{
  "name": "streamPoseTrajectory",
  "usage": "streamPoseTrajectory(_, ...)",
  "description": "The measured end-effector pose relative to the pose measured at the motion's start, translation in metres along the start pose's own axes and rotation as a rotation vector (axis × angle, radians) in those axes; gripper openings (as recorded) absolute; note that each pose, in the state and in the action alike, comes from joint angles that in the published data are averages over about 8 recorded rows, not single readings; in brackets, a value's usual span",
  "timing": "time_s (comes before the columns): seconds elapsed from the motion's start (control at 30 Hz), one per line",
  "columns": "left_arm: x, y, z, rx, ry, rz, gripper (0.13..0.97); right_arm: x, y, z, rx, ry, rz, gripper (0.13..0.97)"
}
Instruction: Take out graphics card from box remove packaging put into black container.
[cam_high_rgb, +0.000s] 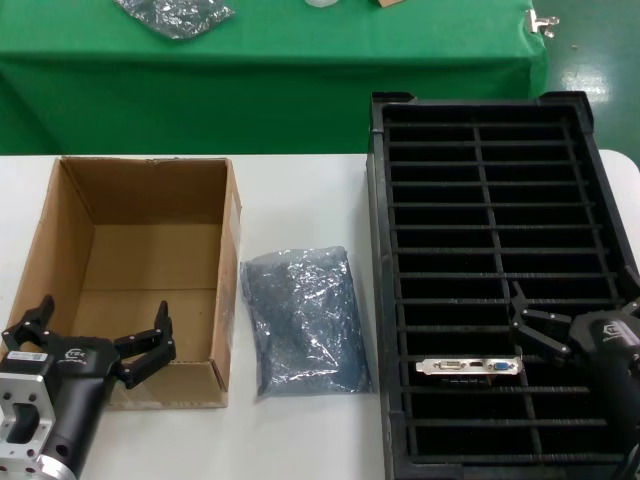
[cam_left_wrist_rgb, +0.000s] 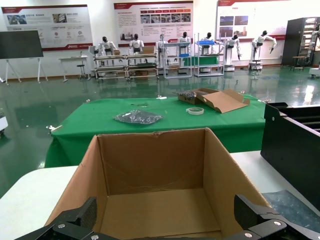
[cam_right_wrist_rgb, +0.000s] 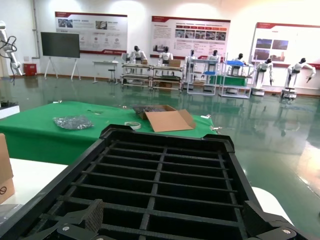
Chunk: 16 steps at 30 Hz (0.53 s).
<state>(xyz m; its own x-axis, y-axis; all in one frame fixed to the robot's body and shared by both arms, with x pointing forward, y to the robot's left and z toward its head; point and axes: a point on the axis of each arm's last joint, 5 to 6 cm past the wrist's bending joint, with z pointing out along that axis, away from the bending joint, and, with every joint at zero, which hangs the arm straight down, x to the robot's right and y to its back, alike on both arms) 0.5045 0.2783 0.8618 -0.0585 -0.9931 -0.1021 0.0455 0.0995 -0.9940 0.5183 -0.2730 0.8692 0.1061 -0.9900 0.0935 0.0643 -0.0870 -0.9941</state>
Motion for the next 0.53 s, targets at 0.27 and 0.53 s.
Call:
streamPoseTrajectory(0.27, -0.0001, 0.0006, -0.0002, -0.002, -0.002, -0.003, 0.966, 0.0004, 0.0013, -0.0011, -0.004, 0.007, 0.002, 0.966)
streamPoseTrajectory(0.53, -0.0001, 0.0006, -0.0002, -0.002, -0.002, -0.003, 0.966, 0.0004, 0.0013, -0.0011, -0.004, 0.007, 0.002, 0.966)
